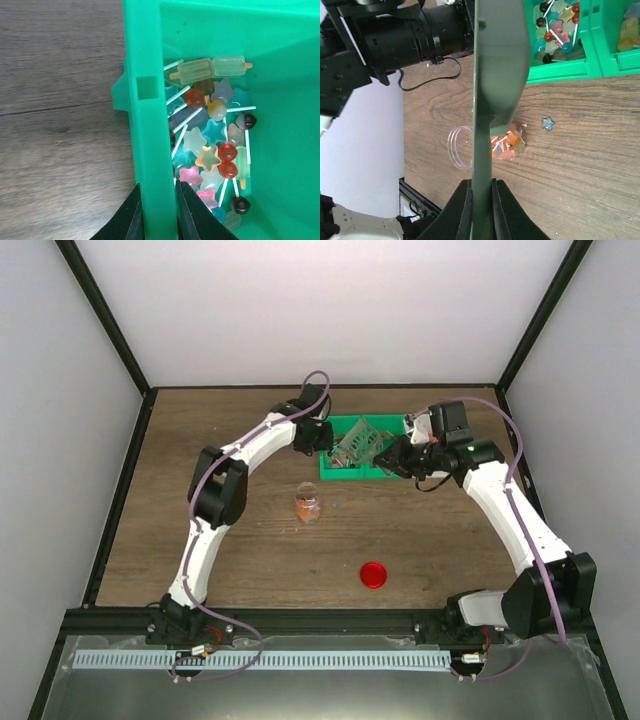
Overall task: Pack the candies
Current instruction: Move the storage box to the center of the board.
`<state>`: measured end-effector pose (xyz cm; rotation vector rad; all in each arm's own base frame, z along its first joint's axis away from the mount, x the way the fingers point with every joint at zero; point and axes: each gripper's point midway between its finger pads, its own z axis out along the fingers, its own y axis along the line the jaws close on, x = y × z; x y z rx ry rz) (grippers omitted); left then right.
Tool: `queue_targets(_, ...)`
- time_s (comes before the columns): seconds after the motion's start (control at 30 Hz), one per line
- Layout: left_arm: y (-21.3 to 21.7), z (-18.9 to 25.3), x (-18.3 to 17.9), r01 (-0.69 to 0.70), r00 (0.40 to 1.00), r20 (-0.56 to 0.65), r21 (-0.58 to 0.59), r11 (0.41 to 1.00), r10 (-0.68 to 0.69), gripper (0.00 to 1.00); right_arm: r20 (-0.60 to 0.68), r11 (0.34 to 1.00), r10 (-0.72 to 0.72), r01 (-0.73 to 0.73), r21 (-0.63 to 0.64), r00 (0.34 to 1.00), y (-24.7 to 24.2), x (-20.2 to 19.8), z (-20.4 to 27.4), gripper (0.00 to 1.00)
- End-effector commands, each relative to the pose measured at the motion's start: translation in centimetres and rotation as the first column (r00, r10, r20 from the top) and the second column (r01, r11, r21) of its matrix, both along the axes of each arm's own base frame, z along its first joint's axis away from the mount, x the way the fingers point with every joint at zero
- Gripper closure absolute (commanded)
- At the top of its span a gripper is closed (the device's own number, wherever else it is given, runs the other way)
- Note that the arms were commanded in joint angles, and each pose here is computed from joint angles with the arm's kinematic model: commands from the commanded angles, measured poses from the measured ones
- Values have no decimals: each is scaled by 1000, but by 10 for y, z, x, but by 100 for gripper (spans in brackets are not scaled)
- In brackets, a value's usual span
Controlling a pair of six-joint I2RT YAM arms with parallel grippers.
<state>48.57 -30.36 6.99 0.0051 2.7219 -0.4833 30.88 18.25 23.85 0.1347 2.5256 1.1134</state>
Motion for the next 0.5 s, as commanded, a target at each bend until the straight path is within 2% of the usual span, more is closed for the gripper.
queue_targets(0.0,-25,-4,1,0,1000,-22,-75,997,-2,83,-3,998,-18,18,59,1000,-3,8,8,99)
queue_targets(0.17,-28,-2,-3,7,1000,-19,-72,997,-9,77,-51,986,-27,35,162,998,7,14,13,99)
queue_targets(0.27,-27,1,-4,14,1000,-15,-67,998,-15,73,-112,972,-70,93,215,991,10,19,15,99)
queue_targets(0.47,-25,19,-7,30,1000,3,-72,997,-30,56,-299,899,-152,258,354,942,14,16,15,99)
